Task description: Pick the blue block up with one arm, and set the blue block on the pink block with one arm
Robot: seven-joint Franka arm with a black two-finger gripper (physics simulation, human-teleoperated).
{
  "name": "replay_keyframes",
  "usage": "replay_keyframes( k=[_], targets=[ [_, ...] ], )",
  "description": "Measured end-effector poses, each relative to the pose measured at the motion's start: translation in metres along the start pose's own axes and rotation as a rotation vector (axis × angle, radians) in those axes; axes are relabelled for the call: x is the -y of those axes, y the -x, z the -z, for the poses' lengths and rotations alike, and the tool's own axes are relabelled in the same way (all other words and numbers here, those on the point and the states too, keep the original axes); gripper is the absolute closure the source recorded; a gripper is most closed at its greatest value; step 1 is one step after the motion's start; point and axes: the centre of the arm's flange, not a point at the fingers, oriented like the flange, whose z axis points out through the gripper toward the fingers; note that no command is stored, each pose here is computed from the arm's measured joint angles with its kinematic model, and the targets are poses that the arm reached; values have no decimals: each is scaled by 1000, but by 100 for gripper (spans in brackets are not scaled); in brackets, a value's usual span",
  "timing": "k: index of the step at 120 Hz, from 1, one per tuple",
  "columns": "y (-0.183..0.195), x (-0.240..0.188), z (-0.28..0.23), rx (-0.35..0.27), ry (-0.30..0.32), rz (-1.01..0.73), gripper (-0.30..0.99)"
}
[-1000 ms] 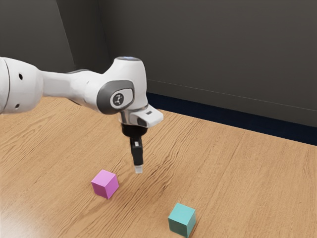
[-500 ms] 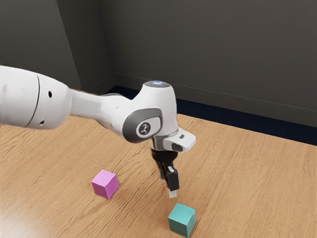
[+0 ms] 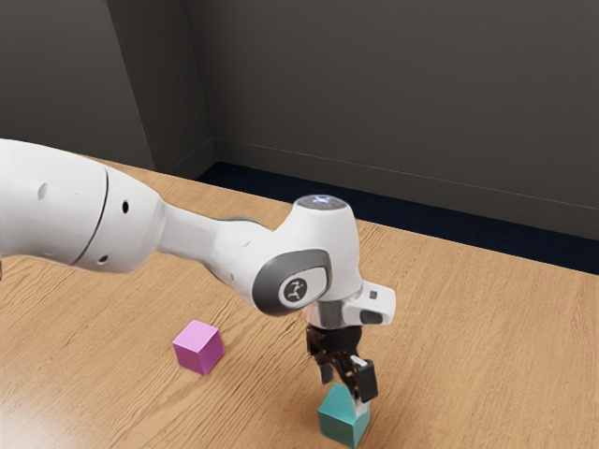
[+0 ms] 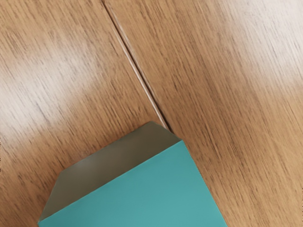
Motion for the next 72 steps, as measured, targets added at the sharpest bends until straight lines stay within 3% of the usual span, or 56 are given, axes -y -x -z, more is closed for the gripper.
replay_keyframes(
  k=[72],
  targets=[
    [-7,10,-38,2,12,265,1]
  ],
)
